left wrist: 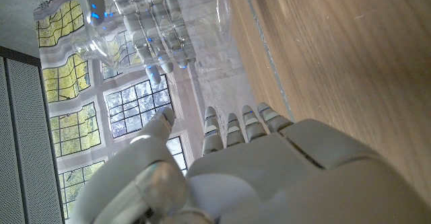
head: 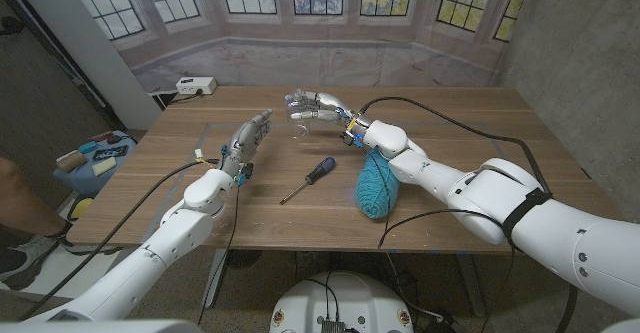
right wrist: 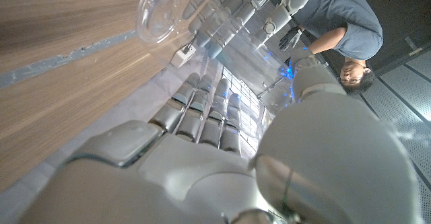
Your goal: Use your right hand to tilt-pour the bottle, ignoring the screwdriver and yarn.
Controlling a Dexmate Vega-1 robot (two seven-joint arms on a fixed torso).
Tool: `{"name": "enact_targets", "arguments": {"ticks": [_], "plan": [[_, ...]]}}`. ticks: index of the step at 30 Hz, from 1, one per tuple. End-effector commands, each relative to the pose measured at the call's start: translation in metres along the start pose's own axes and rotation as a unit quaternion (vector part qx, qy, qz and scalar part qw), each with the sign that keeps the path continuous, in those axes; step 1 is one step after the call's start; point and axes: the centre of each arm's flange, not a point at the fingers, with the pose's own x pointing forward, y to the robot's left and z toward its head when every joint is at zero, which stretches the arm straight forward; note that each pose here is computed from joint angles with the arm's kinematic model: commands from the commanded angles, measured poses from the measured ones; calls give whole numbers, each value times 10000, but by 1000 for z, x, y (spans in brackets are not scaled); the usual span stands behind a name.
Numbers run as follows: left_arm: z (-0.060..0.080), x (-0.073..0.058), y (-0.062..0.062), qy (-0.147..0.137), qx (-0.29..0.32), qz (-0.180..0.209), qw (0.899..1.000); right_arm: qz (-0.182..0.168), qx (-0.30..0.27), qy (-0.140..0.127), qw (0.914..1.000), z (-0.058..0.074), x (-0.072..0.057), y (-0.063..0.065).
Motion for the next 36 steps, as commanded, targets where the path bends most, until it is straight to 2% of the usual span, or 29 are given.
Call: {"name": "enact_targets", "arguments": {"ticks": [1,13,27,36], "plan": [[-3,1,-3,18,-39,-22,10000,-74,-94,22,9999,3,-10,-15],[-4,6,-5,45,-68,-49,10000,-183,-197,177,9995,3,-22,-33],[-6,12,-6,67,-114,-73,9999,-375,-297,399,9981,2,-44,-53],[-6,14,-6,79,-117,-105,9998,-460,-418,466,9970,2,-53,-61]]}}
